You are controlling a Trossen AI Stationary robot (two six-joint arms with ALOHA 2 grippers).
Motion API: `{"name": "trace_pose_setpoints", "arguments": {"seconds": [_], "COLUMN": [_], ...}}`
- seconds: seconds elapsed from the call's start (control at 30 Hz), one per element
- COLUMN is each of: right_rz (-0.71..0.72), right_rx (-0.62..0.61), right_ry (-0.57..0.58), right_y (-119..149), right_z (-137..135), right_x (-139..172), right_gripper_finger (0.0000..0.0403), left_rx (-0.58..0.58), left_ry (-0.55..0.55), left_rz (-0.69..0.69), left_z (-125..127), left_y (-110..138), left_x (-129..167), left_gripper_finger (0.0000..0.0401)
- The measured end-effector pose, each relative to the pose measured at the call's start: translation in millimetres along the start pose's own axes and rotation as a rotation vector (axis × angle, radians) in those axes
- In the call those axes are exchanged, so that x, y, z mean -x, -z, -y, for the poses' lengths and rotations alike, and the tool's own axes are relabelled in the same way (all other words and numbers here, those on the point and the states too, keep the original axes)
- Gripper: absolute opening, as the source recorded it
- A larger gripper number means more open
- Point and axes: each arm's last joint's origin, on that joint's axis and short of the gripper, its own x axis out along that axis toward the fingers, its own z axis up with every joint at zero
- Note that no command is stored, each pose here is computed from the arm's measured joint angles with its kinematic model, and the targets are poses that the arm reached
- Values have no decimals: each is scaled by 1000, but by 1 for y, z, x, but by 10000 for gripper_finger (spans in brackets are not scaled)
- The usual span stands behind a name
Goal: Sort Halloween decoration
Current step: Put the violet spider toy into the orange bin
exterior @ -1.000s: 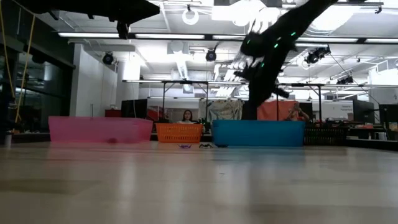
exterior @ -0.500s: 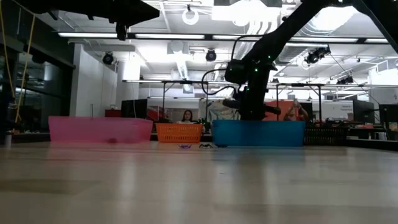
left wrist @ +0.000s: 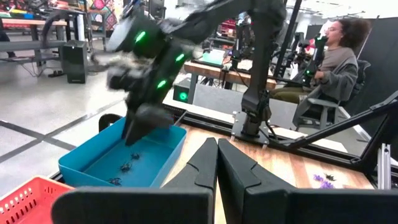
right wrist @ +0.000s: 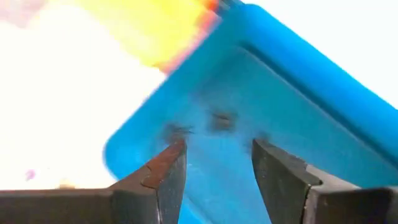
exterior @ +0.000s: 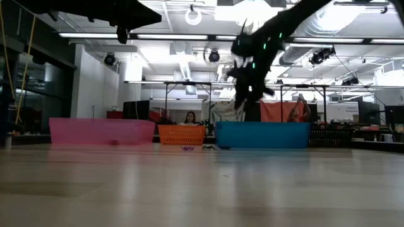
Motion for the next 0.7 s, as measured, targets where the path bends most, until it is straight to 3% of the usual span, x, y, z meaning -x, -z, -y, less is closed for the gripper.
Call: {"name": "trace_pose_setpoints", "arguments": {"seconds": [0.2, 0.37, 0.57, 0.63, 0.7], "right_rz": [169, 263, 413, 480, 526], "right_rx": [187, 147, 28, 54, 126], "right_ry": [-111, -241, -606, -717, -752], "right_y": [12, 67, 129, 141, 149], "right_z": [-36, -51, -73, -83, -90], "right_x": [60, 76, 90, 95, 97], "right_gripper_finger": [177, 177, 177, 177, 177], "left_rx": [0, 0, -1, -1, -1], "left_ry": [0, 0, -1, -1, -1], "left_rz": [1, 0, -3, -3, -3], "left_z": [0, 0, 0, 0, 0], "left_y": [0, 0, 0, 0, 0], "left_x": [0, 0, 0, 0, 0], "left_gripper_finger": [0, 0, 0, 0, 0]}}
